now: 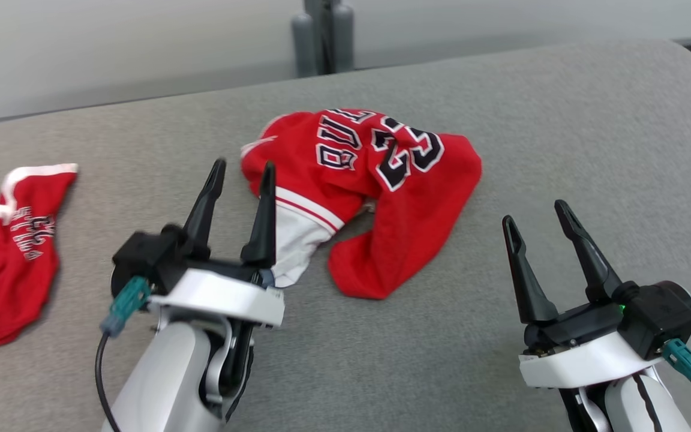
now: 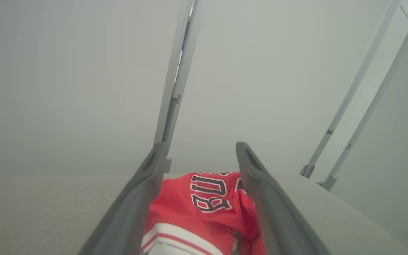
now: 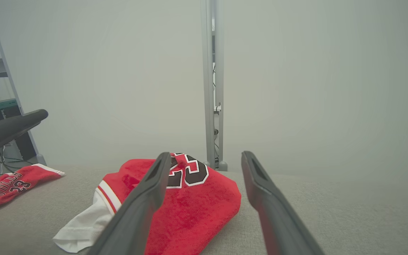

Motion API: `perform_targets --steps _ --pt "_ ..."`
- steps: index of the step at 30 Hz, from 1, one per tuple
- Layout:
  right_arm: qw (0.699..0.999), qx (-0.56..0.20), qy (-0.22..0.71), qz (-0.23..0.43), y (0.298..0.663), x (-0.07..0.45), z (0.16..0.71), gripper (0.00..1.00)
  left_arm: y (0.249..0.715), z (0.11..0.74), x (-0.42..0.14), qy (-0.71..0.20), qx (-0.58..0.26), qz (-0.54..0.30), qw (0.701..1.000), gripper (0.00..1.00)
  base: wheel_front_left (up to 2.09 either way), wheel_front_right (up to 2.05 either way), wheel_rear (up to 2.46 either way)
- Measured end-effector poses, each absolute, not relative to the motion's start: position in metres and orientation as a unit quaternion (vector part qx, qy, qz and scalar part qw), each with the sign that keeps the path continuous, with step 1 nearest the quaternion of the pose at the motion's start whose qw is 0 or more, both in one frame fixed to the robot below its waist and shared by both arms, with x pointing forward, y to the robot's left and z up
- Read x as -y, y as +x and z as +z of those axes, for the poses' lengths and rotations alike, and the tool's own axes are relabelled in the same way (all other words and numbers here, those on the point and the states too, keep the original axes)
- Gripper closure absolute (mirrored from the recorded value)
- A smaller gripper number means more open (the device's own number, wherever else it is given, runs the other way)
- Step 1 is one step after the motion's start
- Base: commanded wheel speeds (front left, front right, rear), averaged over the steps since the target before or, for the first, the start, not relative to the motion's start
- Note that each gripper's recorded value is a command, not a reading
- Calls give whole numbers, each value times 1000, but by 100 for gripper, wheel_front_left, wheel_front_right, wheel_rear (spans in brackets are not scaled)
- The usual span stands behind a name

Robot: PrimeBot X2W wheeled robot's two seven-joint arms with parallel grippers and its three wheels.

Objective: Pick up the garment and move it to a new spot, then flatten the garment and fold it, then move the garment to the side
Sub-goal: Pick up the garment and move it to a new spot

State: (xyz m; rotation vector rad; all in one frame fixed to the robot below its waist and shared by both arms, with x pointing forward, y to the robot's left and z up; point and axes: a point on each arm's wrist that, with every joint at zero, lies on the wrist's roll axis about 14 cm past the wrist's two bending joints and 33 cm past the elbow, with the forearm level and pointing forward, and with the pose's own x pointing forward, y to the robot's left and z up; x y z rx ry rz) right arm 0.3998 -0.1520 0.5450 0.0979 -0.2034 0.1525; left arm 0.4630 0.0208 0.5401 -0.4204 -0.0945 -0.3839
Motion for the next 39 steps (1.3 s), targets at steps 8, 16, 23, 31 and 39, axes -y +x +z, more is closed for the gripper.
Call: perform_targets --steps 8,16,23,31,39 --pt "986 111 58 112 393 127 553 0 427 547 -87 -143 79 -97 982 0 0 0 0" --pt "983 121 62 126 382 117 561 0 385 554 -148 -98 106 -6 989 0 0 0 0" --pt "983 115 64 126 373 117 557 0 357 541 -171 -71 92 29 993 0 0 0 0" --pt "985 110 65 113 369 125 553 0 342 524 -183 -49 67 49 995 0 0 0 0" --pt "986 101 66 116 365 123 547 0 341 523 -181 -43 67 41 996 0 0 0 0"
